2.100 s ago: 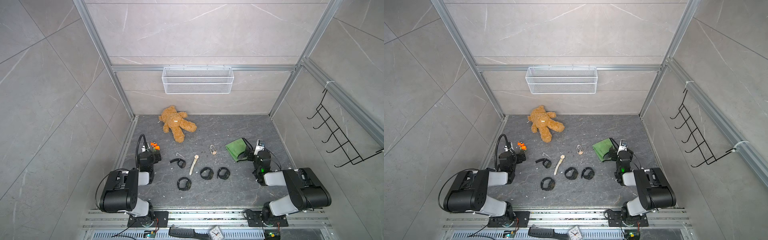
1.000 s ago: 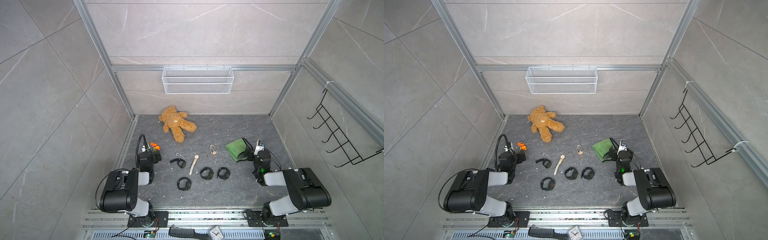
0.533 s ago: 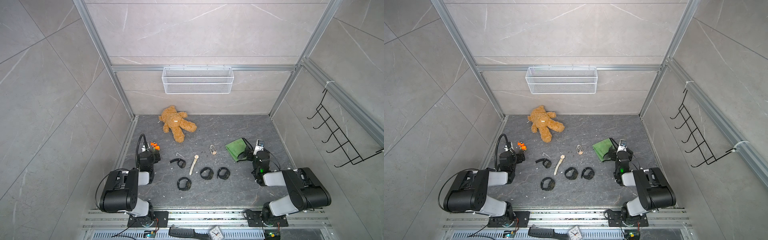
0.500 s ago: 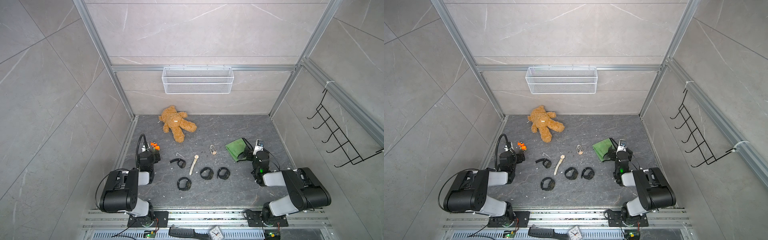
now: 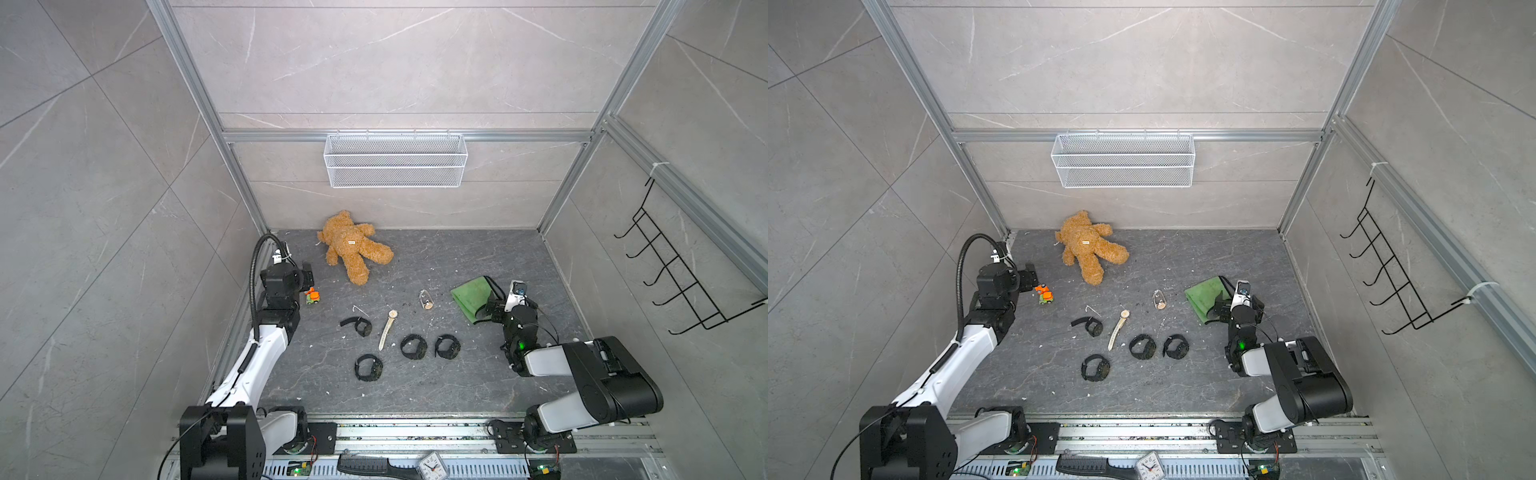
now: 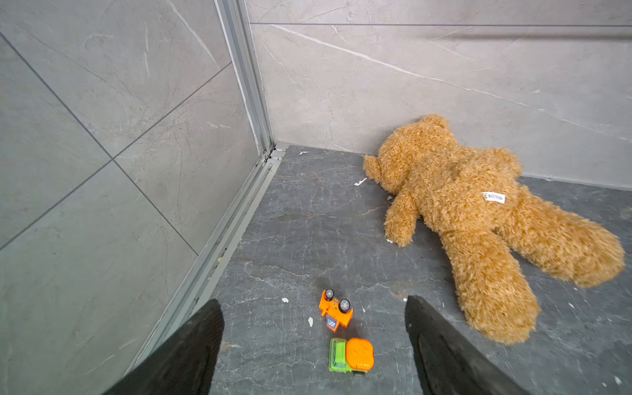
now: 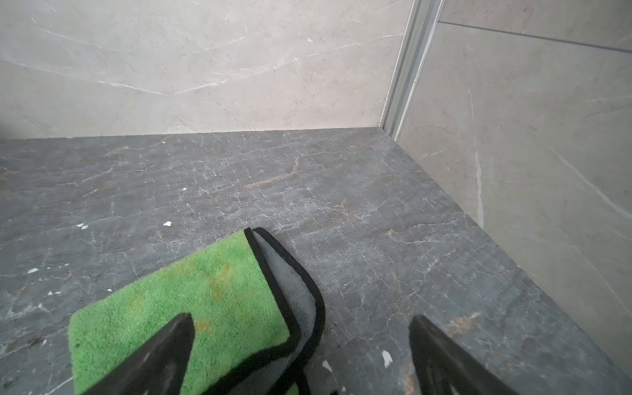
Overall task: Wipe the watch dial
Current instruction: Pick up the watch at the center of the board.
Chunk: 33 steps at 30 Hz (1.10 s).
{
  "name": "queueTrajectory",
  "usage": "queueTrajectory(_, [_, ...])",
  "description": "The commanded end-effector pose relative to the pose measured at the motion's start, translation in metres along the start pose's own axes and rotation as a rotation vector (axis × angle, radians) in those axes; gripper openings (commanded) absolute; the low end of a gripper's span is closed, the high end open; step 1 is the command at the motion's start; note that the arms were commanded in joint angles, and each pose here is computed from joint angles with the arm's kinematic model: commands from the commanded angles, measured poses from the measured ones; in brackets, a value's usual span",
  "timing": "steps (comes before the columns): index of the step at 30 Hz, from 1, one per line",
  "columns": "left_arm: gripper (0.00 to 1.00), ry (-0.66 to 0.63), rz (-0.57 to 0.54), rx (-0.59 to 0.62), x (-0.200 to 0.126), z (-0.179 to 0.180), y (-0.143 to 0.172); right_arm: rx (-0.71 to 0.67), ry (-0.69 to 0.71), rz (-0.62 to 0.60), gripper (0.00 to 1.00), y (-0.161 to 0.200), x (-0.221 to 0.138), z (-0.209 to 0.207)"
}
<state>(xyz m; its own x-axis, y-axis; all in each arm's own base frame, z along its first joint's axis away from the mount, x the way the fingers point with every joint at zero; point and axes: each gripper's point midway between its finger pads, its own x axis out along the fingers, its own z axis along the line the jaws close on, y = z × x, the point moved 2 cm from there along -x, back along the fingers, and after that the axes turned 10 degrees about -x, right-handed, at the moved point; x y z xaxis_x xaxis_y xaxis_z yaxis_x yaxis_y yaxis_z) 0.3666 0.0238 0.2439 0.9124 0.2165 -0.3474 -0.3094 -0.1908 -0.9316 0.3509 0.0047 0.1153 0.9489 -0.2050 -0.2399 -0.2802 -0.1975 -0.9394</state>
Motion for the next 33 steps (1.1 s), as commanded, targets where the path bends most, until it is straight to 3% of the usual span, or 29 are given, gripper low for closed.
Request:
queueTrajectory(1, [0.89, 0.044, 0.124, -0.014, -0.016, -0.005, 0.019, -0.080, -0.021, 0.024, 0.99, -0.042, -0.005, 0.005])
queueTrajectory(4, [0.88, 0.099, 0.136, -0.022, -0.026, -0.015, 0.021, -0.056, -0.015, 0.041, 1.00, -0.084, -0.003, -0.001])
queueTrajectory(9, [0.88, 0.145, 0.163, -0.008, -0.033, -0.033, 0.027, 0.049, 0.035, 0.358, 1.00, -0.105, 0.003, -0.009])
queueTrajectory(12, [0.89, 0.196, 0.192, -0.007, -0.034, -0.051, 0.029, 0.069, 0.044, 0.480, 1.00, -0.109, 0.002, -0.006])
queueTrajectory(19, [0.87, 0.343, 0.328, 0.142, -0.033, -0.127, 0.045, 0.080, -0.033, 0.508, 0.99, -0.119, -0.022, -0.001])
queueTrajectory(23, [0.81, 0.408, 0.410, 0.230, -0.035, -0.177, 0.059, 0.069, -0.083, 0.578, 0.91, -0.115, -0.035, 0.003])
queueTrajectory(28, [0.78, 0.452, 0.470, 0.143, -0.026, -0.217, 0.058, 0.061, -0.113, 0.639, 0.83, -0.105, -0.052, 0.002])
queueTrajectory(33, [0.77, 0.487, 0.553, 0.191, -0.024, -0.252, 0.071, 0.059, -0.108, 0.670, 0.81, -0.100, -0.072, -0.007])
